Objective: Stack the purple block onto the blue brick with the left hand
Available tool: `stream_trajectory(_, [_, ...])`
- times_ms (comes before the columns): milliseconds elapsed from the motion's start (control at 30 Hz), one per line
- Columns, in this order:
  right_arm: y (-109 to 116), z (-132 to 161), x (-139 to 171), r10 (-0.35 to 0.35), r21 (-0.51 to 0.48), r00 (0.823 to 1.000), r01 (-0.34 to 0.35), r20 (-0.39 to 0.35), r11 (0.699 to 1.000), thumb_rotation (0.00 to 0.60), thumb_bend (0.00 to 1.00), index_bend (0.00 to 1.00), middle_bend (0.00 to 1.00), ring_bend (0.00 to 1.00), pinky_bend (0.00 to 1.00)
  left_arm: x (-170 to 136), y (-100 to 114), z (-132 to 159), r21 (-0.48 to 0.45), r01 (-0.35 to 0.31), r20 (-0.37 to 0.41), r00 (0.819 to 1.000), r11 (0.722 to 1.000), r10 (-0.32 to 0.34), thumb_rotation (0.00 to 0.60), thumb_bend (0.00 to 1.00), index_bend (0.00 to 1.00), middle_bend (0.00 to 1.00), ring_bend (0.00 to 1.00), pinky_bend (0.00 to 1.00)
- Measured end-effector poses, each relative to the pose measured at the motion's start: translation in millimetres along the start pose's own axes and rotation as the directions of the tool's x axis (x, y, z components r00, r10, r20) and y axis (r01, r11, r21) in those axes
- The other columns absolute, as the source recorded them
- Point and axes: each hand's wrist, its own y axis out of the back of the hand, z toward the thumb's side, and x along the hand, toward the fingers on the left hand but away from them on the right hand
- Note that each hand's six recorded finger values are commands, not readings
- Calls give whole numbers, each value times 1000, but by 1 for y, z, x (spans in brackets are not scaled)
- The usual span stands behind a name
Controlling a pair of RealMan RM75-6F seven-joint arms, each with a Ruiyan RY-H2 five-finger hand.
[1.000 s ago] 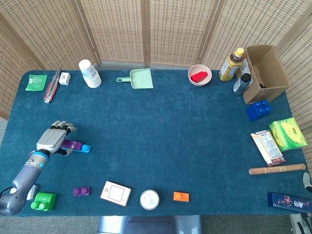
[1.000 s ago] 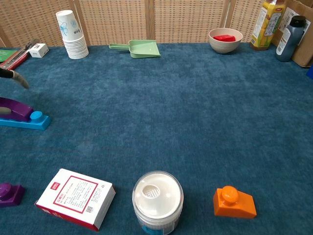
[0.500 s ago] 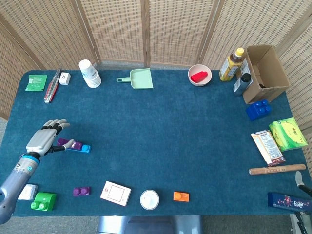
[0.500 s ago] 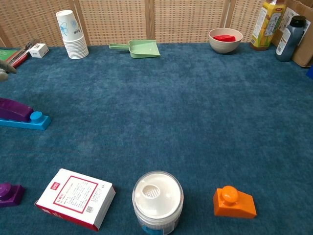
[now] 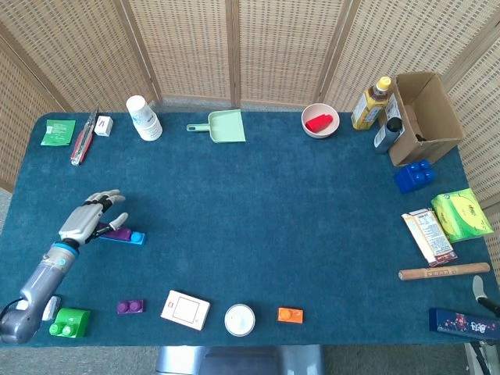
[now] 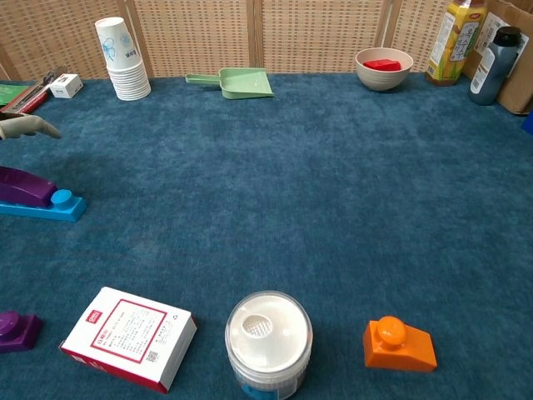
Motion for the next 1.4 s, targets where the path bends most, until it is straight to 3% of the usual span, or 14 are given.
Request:
stream_trajectory(600, [9,-5,4,-19,4,1000,19,15,1000,600,411,29,98,0,68,24,-21,16,33,31,26,999,999,-32,1,294,161,59,0,0])
stream_trajectory(1400, [9,-3,3,-20,5,1000,20,10,1000,600,411,29,98,0,68,9,-16,13,47,-11,78,997,999,7,0,294,176,69,0,0])
